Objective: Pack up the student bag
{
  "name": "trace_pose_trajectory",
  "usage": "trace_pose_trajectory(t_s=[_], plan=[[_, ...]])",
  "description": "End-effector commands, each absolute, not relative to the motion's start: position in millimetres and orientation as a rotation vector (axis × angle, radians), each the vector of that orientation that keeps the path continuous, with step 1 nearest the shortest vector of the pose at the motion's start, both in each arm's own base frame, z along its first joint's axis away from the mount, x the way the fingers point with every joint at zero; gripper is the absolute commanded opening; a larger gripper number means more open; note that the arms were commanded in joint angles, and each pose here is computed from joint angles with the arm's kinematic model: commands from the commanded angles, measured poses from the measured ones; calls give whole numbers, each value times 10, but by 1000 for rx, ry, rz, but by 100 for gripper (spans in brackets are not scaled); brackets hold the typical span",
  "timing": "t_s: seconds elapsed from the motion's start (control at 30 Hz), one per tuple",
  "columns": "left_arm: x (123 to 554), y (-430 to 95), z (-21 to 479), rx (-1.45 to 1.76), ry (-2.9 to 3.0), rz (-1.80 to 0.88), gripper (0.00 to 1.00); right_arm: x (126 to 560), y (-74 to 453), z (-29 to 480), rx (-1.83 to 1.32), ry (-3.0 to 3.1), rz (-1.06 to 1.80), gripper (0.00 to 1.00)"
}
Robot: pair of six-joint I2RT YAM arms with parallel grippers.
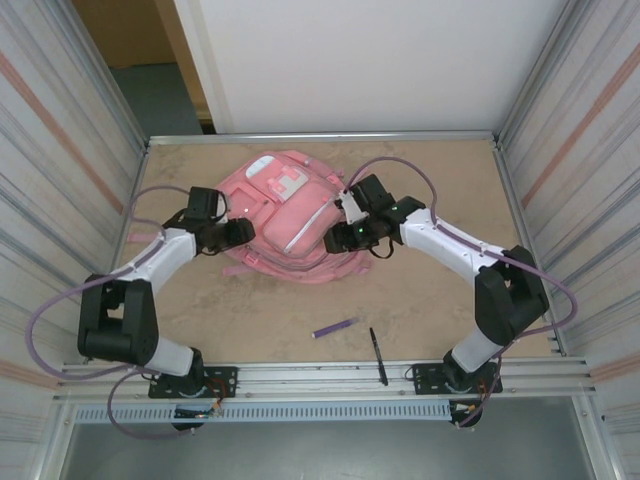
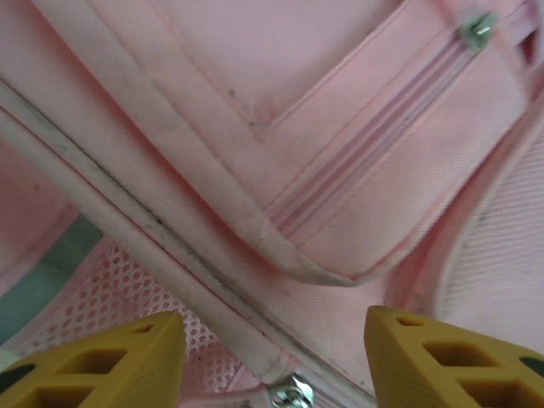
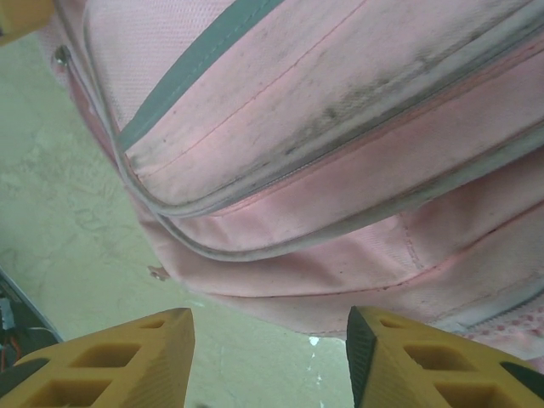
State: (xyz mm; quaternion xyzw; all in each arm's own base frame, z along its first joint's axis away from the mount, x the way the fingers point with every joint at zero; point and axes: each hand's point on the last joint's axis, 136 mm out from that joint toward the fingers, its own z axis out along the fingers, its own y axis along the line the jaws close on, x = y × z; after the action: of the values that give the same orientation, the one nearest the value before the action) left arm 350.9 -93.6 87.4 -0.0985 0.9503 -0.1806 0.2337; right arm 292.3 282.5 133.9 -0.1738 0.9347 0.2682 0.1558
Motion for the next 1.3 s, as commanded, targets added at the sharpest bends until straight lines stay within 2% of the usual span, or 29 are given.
trace_pose_trajectory(t_s=[0.0,0.07,0.17,0.23,0.4,0.47,0.63,0.73,0.87,1.03,1.13,1.2,1.27], plan=[[3602,-948,834,-312,2619,-519,54,2876,2916,1221,-555,2689,748,50],[3607,-933,767,-333,2631,-509,48,2826,2990,1134,-566,2711,777,50],[3584,-874,682,-381,2632,-476,24,2833,2982,975,-559,2735,724,50],[3508,-862,678,-426,2629,-487,15,2934,2896,873,-511,2759,688,50],[3234,-949,774,-520,2565,-576,3,3360,2706,752,-357,2774,701,47],[3120,-1034,795,-545,2566,-637,1,3535,2703,749,-300,2781,733,47],[2899,-1228,844,-607,2528,-745,4,4032,2802,713,-254,2737,771,45],[2832,-1401,841,-625,2505,-779,13,4380,2733,735,-184,2711,769,46],[2816,-1606,822,-681,2489,-943,18,4556,2552,970,-139,2669,763,47],[2747,-1310,867,-753,2475,-843,31,4216,2430,1319,-311,2507,646,49],[2703,-1110,911,-803,2432,-785,37,3947,2359,1522,-465,2343,347,51],[2679,-1028,931,-835,2419,-785,41,3710,2476,1703,-616,2162,172,53],[2670,-991,924,-864,2418,-800,47,3405,2766,1835,-836,1956,145,58]])
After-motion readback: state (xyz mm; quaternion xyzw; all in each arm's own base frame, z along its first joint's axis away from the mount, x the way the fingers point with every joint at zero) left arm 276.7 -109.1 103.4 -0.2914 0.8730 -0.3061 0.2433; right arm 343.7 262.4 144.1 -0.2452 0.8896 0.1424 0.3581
